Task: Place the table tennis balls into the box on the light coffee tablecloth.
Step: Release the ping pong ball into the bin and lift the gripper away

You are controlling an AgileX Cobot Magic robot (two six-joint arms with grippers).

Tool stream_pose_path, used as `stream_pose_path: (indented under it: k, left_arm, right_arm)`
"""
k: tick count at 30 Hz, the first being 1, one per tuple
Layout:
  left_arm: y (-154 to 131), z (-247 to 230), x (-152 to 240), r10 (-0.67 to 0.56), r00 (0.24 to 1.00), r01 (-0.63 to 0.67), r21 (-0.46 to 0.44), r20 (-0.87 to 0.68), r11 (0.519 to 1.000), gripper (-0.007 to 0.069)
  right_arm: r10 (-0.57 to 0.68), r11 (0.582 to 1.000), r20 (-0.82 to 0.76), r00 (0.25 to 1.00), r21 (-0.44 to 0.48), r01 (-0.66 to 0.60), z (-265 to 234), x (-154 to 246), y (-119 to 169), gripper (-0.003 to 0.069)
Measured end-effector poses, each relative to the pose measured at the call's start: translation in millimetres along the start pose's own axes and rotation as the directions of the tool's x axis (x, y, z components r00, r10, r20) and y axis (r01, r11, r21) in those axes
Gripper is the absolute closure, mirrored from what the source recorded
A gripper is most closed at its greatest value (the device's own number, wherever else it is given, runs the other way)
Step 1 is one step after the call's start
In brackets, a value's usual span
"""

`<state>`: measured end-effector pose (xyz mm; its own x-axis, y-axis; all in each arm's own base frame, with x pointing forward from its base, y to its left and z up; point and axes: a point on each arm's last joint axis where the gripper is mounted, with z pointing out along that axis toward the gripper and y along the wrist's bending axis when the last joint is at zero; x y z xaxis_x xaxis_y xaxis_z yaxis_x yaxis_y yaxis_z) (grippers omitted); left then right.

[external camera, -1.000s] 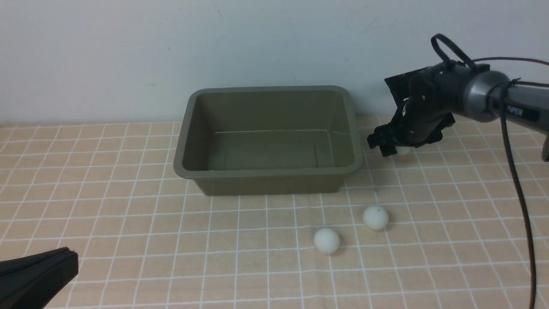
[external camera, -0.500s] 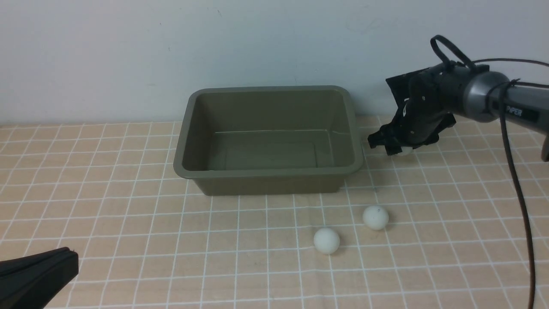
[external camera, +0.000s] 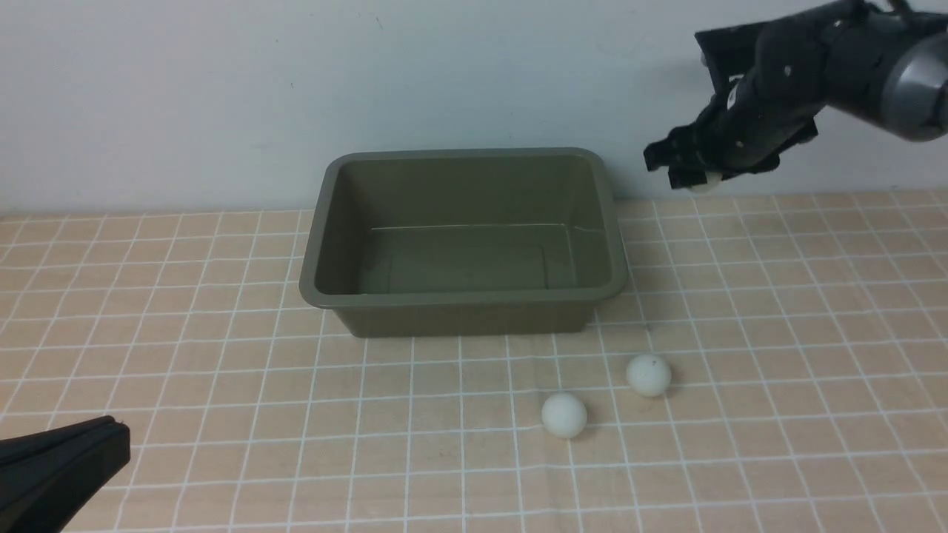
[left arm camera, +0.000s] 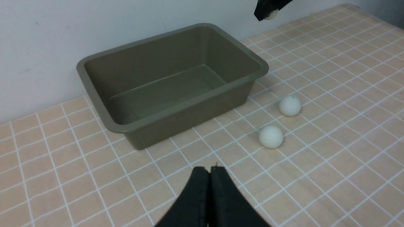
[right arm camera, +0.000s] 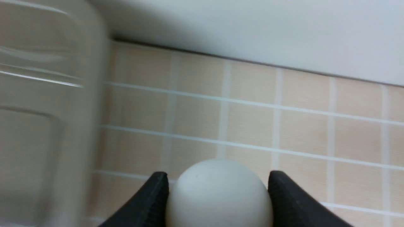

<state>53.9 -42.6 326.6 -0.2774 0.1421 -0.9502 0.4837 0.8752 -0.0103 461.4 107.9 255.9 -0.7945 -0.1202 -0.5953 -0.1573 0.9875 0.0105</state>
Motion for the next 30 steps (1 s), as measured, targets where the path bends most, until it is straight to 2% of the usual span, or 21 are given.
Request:
stream_pose_path:
  k: [4, 7, 12, 18, 25, 30]
  left_arm:
    - [-0.1, -0.2, -0.1, 0.003, 1.0, -0.003, 0.001, 0.002, 1.0, 0.0694]
    - [-0.2, -0.2, -0.1, 0.003, 1.0, -0.003, 0.001, 0.002, 1.0, 0.0694]
    - [-0.3, -0.2, -0.2, 0.001, 1.0, -0.001, 0.002, 0.003, 1.0, 0.0694]
    - [-0.3, -0.2, -0.2, 0.001, 1.0, -0.001, 0.002, 0.003, 1.0, 0.0694]
    - [-0.3, -0.2, -0.2, 0.001, 1.0, -0.001, 0.002, 0.003, 1.0, 0.0694]
    - [-0.6, -0.2, -0.5, -0.003, 1.0, 0.003, 0.006, 0.006, 1.0, 0.0694]
  right_arm:
    - [-0.018, 0.989, 0.017, 1.0, -0.146, 0.02, -12.2, -2.5, 22.9, 0.0294]
    - [-0.04, 0.961, 0.011, 0.999, -0.274, 0.041, -11.3, 0.9, 47.0, 0.0294]
    - [-0.103, 0.92, 0.008, 0.995, -0.38, 0.098, -2.9, 8.5, 74.7, 0.0294]
    - [-0.173, 0.896, -0.001, 0.985, -0.416, 0.156, 8.4, 17.7, 92.1, 0.0284]
    - [-0.182, 0.895, -0.041, 0.982, -0.421, 0.148, 23.1, 25.3, 93.8, 0.0196]
    - [-0.182, 0.894, -0.046, 0.982, -0.424, 0.146, 24.5, 25.5, 94.3, 0.0181]
